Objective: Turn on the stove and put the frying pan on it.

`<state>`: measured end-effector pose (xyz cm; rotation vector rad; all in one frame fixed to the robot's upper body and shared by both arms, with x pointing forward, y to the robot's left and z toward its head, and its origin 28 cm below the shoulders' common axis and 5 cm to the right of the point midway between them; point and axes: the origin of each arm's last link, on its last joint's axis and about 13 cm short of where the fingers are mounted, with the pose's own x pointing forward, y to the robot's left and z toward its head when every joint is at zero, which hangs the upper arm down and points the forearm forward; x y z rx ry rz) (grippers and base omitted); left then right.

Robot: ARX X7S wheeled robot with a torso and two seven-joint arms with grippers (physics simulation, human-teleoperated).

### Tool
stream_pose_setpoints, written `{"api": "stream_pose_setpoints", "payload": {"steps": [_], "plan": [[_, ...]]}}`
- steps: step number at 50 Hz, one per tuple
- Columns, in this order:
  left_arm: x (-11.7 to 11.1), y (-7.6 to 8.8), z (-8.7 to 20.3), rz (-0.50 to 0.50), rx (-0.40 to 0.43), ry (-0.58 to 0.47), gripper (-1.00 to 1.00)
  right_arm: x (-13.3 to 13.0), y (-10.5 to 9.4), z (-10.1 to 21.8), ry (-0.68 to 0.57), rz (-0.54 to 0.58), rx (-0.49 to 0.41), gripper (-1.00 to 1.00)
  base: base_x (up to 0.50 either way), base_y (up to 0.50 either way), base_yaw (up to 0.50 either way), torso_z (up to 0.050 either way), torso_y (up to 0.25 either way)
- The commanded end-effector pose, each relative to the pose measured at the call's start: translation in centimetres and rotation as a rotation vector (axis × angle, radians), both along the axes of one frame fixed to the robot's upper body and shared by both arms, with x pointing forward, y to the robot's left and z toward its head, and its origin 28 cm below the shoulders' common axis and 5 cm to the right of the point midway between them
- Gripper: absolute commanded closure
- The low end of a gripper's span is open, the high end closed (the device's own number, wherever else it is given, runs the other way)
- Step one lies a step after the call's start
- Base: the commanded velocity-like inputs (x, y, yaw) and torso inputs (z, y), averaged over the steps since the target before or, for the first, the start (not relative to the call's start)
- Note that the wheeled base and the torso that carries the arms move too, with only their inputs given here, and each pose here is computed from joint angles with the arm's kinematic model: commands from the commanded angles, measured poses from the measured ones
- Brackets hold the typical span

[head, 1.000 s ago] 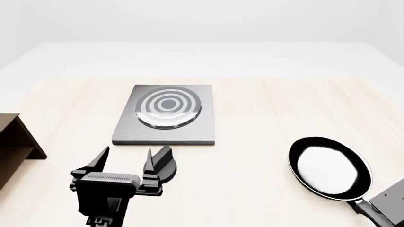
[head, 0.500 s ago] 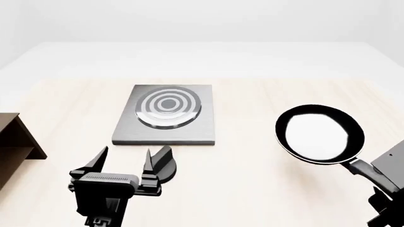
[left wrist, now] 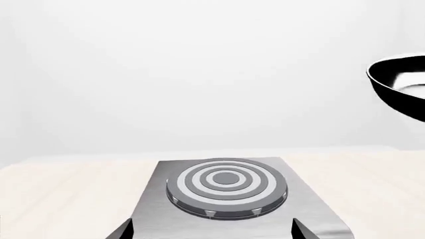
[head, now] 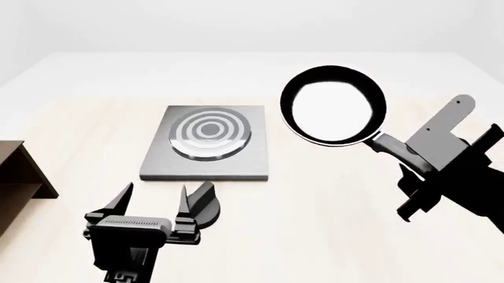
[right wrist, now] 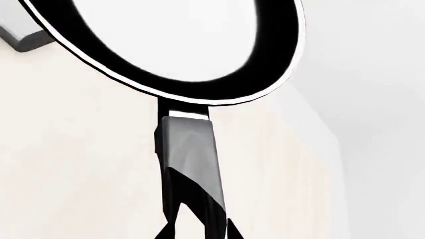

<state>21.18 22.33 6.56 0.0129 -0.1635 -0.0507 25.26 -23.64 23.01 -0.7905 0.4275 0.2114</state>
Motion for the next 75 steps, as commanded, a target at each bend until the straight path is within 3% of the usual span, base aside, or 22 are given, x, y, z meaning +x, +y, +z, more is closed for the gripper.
{"api": "stream_pose_setpoints", "payload": {"steps": [1, 10, 43, 75], "plan": [[0.0, 0.0, 0.1, 0.004, -0.001, -0.001, -1.0, 2.1, 1.3, 2.8, -0.189, 0.037, -0.03, 1.0, 0.0, 0.0, 0.0, 0.0, 0.01], [0.9, 0.2, -0.1, 0.02, -0.044, 0.031, -1.0, 3.0, 2.0, 3.5, -0.217, 0.076, -0.006, 1.0, 0.0, 0.0, 0.0, 0.0, 0.001], [0.4, 0.7, 0.2, 0.07, -0.031, 0.0, -1.0, 6.7, 5.8, 2.9, -0.223, 0.208, 0.018, 1.0, 0.0, 0.0, 0.0, 0.0, 0.002], [-0.1, 0.7, -0.8, 0.043, -0.056, 0.022, -1.0, 11.9, 11.8, 3.0, -0.312, 0.253, 0.135, 1.0, 0.0, 0.0, 0.0, 0.0, 0.002]]}}
